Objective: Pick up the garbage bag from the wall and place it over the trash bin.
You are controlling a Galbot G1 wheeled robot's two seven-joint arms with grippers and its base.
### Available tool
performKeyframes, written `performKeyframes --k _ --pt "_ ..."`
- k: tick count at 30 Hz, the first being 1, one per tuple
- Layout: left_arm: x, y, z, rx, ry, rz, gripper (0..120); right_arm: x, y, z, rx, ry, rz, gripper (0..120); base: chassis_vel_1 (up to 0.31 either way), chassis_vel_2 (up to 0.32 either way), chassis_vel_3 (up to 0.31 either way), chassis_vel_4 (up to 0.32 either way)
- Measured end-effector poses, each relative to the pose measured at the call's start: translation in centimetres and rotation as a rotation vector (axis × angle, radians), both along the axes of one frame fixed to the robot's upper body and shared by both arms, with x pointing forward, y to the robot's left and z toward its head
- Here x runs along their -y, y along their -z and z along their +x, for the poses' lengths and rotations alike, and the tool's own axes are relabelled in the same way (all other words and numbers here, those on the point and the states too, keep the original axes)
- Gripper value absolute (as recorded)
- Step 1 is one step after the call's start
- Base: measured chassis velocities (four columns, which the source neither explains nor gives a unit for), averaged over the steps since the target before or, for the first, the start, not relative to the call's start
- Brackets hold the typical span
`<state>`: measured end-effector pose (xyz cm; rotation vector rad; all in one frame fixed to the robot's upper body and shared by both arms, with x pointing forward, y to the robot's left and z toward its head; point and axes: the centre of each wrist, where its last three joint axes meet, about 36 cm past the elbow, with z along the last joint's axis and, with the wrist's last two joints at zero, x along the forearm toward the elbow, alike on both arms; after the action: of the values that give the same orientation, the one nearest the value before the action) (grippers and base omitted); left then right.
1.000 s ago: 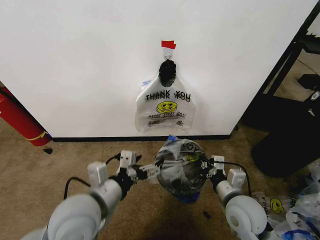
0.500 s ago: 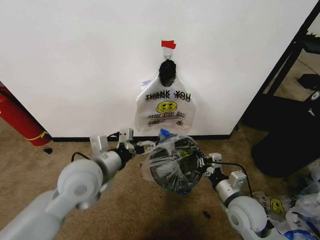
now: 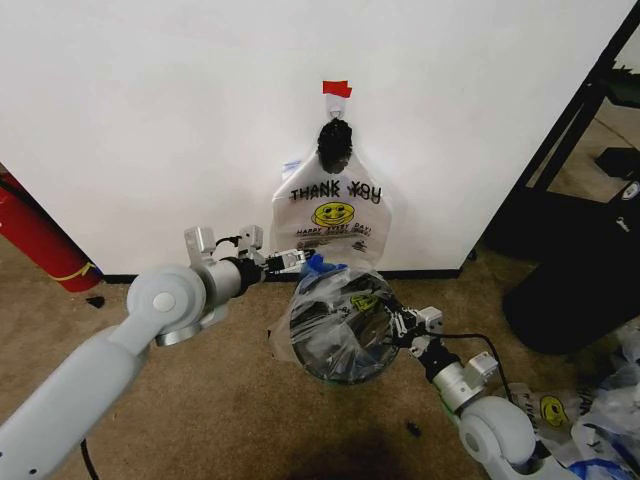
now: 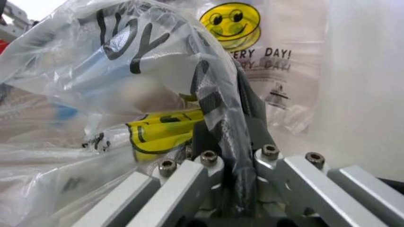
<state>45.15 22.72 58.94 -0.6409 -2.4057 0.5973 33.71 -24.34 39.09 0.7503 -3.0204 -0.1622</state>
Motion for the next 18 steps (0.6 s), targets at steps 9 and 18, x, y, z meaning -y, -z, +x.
performKeyframes --k 9,18 --pt "0.27 0.90 -0.17 -0.014 -0.002 0.019 60 -0.80 -0.66 -0.25 -0.010 0.001 0.017 0 0.000 0.000 0.000 0.000" --pt "0.72 0.78 -0.74 0.000 0.001 0.022 33 -1.13 -0.73 -0.29 -0.015 0.000 0.024 0 0.000 0.000 0.000 0.000"
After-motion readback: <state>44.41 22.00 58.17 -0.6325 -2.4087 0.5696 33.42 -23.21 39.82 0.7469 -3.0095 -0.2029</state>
